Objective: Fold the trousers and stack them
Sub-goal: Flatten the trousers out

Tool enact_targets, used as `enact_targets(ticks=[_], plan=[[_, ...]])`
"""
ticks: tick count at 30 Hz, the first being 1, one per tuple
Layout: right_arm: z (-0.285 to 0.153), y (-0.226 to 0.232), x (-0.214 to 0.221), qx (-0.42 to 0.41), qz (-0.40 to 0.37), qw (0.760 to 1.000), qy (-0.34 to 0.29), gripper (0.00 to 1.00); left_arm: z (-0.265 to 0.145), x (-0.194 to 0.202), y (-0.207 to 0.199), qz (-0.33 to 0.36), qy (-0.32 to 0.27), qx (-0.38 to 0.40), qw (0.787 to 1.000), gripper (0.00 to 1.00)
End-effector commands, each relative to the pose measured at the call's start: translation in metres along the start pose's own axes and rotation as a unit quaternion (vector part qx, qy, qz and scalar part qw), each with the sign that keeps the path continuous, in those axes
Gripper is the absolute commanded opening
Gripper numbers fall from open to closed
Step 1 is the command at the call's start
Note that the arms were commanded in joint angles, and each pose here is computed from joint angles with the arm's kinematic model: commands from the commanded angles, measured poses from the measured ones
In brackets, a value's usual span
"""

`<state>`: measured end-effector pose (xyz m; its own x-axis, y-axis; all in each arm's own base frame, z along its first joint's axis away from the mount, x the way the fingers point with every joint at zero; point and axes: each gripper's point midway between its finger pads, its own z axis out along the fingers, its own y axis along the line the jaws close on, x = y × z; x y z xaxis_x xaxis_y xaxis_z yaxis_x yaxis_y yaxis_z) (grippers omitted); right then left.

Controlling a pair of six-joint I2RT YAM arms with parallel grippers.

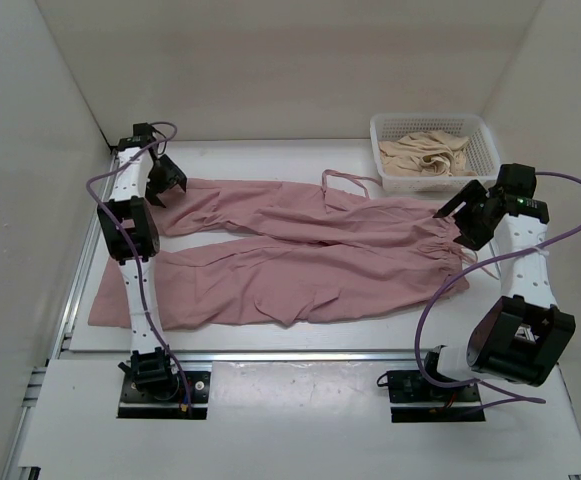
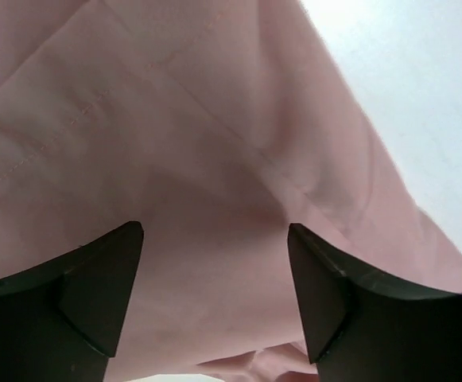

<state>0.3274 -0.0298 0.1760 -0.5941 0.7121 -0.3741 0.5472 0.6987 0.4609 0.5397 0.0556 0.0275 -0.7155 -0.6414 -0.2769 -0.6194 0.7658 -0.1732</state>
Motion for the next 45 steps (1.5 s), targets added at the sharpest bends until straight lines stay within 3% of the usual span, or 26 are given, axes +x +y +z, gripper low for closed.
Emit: enact_targets(ticks=[1,7,11,12,13,17,22,23,24,27,28,29,30,31,32,33,34,35,39,41,45], plan=[[0.005,-0.003,0.000,0.004,-0.015,1.000,0.003,0.80,-0.025,-0.025,-0.015,-0.004,-0.047,0.024,0.999,0.84],[0.010,-0.007,0.001,0.013,-0.013,1.000,0.008,0.80,0.011,-0.018,-0.011,-0.011,-0.030,0.013,0.999,0.76],[0.015,-0.009,0.002,0.015,-0.012,1.000,0.012,0.80,0.026,-0.019,-0.020,-0.010,-0.025,0.032,0.999,0.41],[0.015,-0.009,0.002,0.015,-0.012,1.000,0.012,0.80,0.024,-0.025,-0.026,-0.009,-0.033,0.045,0.998,0.21],[0.015,-0.009,0.002,0.015,-0.012,1.000,0.012,0.80,0.028,-0.026,-0.029,-0.009,-0.034,0.051,0.998,0.13],[0.015,-0.014,0.002,0.027,-0.016,0.999,0.011,0.79,0.020,-0.056,-0.045,-0.028,-0.078,0.091,0.992,0.10],[0.000,-0.016,0.003,0.035,-0.017,0.999,-0.003,0.79,-0.017,-0.105,-0.071,-0.076,-0.142,0.178,0.971,0.10],[0.000,-0.016,0.003,0.035,-0.017,0.999,-0.003,0.79,-0.045,-0.120,-0.083,-0.070,-0.171,0.207,0.961,0.10],[-0.004,-0.017,0.003,0.038,-0.023,0.999,-0.008,0.79,-0.055,-0.126,-0.087,-0.073,-0.181,0.216,0.957,0.15],[-0.011,-0.017,0.003,0.039,-0.024,0.999,-0.014,0.79,-0.113,-0.139,-0.097,-0.066,-0.218,0.247,0.942,0.61],[-0.013,-0.016,0.003,0.037,-0.025,0.999,-0.018,0.79,-0.127,-0.140,-0.097,-0.059,-0.226,0.250,0.940,0.73],[-0.013,-0.016,0.003,0.037,-0.025,0.999,-0.018,0.79,-0.127,-0.135,-0.093,-0.046,-0.221,0.241,0.944,0.92],[-0.014,-0.016,0.006,0.033,-0.025,0.999,-0.016,0.79,-0.161,-0.137,-0.092,-0.038,-0.241,0.245,0.938,0.99],[-0.014,-0.016,0.006,0.033,-0.025,0.999,-0.016,0.79,-0.169,-0.132,-0.089,-0.030,-0.241,0.242,0.939,0.99],[-0.012,-0.019,0.010,0.036,-0.023,0.999,-0.011,0.79,-0.155,-0.121,-0.078,-0.018,-0.226,0.217,0.950,0.96],[-0.014,-0.017,0.010,0.030,-0.024,0.999,-0.012,0.79,-0.179,-0.118,-0.073,-0.011,-0.240,0.215,0.947,0.70],[-0.012,-0.020,0.014,0.033,-0.023,0.999,-0.007,0.79,-0.179,-0.113,-0.067,-0.005,-0.238,0.204,0.950,0.22],[-0.012,-0.016,0.013,0.025,-0.024,0.999,-0.007,0.79,-0.177,-0.108,-0.058,0.006,-0.236,0.185,0.954,0.10],[-0.015,-0.011,0.015,0.012,-0.020,1.000,-0.005,0.79,-0.144,-0.059,-0.018,0.014,-0.173,0.114,0.978,0.10],[-0.016,-0.007,0.014,0.007,-0.025,1.000,-0.008,0.79,-0.144,-0.043,-0.008,0.018,-0.159,0.105,0.982,0.10],[-0.016,-0.004,0.013,0.000,-0.026,1.000,-0.009,0.79,-0.107,-0.007,-0.002,0.043,-0.108,0.077,0.990,0.10]])
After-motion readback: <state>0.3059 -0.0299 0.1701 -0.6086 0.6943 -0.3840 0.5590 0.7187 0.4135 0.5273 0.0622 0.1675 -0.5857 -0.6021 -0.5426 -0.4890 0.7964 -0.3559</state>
